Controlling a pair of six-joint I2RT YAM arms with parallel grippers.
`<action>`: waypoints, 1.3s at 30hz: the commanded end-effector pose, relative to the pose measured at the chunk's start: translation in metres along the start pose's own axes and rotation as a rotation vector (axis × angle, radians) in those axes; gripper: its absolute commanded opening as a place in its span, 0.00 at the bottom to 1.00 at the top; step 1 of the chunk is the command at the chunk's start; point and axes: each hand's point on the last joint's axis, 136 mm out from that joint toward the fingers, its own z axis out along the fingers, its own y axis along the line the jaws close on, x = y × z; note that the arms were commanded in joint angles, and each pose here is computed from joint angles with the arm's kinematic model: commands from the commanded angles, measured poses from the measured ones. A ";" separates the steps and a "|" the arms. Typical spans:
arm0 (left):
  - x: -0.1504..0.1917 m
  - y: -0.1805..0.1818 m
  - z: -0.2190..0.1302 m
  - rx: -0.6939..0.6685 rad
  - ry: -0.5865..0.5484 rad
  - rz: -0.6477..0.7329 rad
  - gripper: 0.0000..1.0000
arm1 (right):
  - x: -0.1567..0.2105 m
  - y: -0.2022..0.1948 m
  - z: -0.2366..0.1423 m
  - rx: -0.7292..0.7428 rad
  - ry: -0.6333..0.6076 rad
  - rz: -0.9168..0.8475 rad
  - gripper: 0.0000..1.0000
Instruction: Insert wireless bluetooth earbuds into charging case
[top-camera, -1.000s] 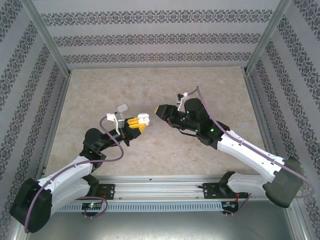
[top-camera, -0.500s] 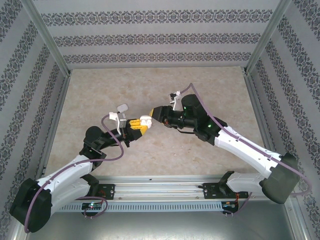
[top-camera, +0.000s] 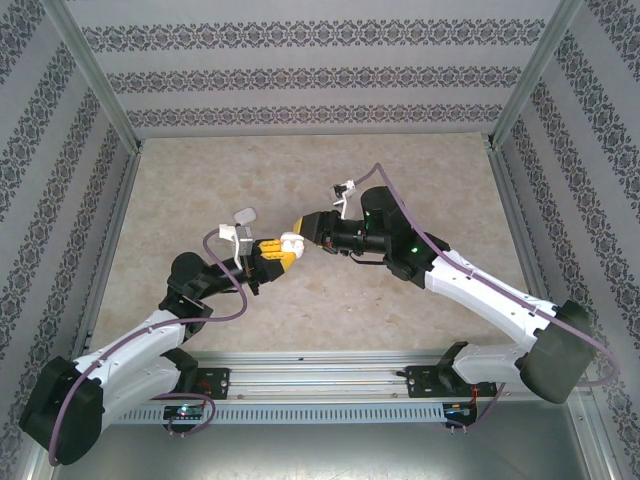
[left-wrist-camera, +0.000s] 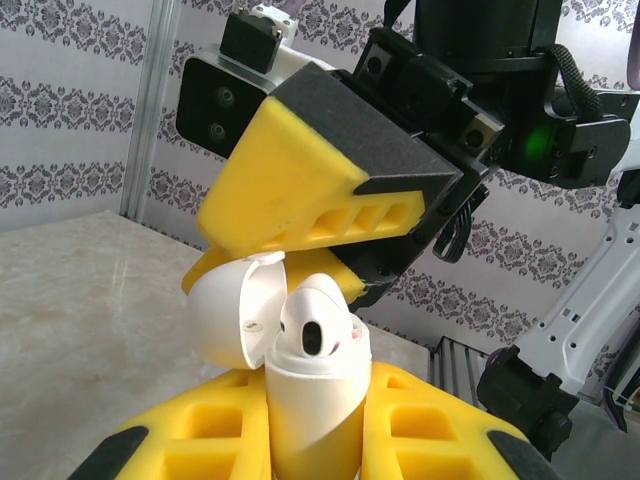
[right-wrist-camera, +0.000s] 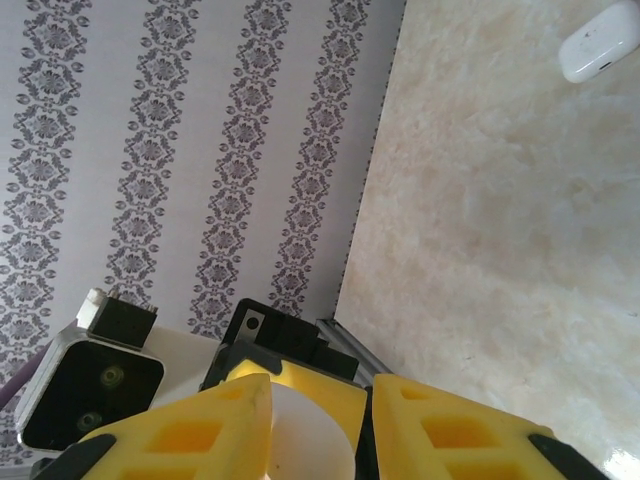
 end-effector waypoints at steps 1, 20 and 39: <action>-0.014 -0.003 0.000 0.010 -0.039 0.013 0.00 | 0.008 0.027 0.000 -0.080 0.053 -0.047 0.32; 0.004 0.020 0.000 -0.084 -0.026 -0.069 0.00 | 0.027 -0.003 -0.015 0.100 0.132 -0.143 0.30; 0.053 0.116 0.007 -0.394 0.179 -0.402 0.02 | -0.008 -0.057 -0.082 0.442 -0.154 -0.261 0.35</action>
